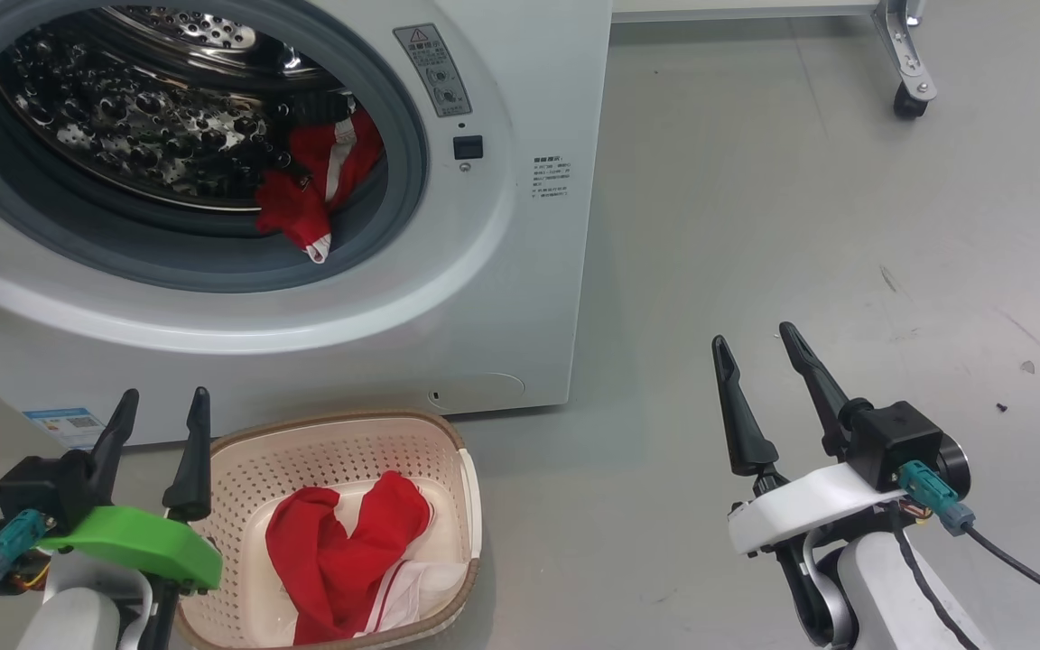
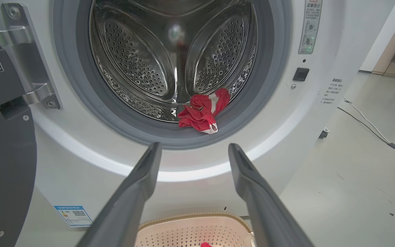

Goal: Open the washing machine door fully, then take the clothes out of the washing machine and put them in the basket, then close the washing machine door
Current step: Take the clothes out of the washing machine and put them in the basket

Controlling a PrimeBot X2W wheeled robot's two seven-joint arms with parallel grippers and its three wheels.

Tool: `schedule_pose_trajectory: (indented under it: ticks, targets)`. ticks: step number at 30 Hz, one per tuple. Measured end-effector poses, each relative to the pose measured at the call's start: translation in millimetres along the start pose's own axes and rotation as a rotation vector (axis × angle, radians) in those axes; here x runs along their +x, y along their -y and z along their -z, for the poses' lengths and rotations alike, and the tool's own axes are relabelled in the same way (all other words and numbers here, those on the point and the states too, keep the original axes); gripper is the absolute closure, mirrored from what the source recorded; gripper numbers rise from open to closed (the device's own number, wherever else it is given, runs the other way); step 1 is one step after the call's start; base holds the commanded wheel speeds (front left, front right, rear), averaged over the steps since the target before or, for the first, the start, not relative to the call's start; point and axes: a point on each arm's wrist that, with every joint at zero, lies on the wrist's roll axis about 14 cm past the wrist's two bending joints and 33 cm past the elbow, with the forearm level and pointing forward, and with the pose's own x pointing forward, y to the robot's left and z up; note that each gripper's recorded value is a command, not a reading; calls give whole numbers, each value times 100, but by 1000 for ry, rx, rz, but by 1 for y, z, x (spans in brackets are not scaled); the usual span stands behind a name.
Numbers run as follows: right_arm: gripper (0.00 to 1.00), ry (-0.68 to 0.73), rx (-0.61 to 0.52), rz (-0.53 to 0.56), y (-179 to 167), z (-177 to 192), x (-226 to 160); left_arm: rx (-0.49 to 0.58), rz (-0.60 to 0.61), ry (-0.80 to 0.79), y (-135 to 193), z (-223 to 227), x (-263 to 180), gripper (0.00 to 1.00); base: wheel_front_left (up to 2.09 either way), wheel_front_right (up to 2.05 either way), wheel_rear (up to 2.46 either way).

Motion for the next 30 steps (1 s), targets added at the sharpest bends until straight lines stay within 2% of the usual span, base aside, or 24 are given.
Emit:
schedule_pose_trajectory:
  ticks: [18, 30]
  targets:
    - [0, 7, 8, 45, 14, -2, -8, -34, -47, 77, 2, -14, -22, 0, 0, 0, 0]
    - [0, 12, 12, 45, 14, -3, -7, -15, -71, 90, -1, -14, -36, 0, 0, 0, 0]
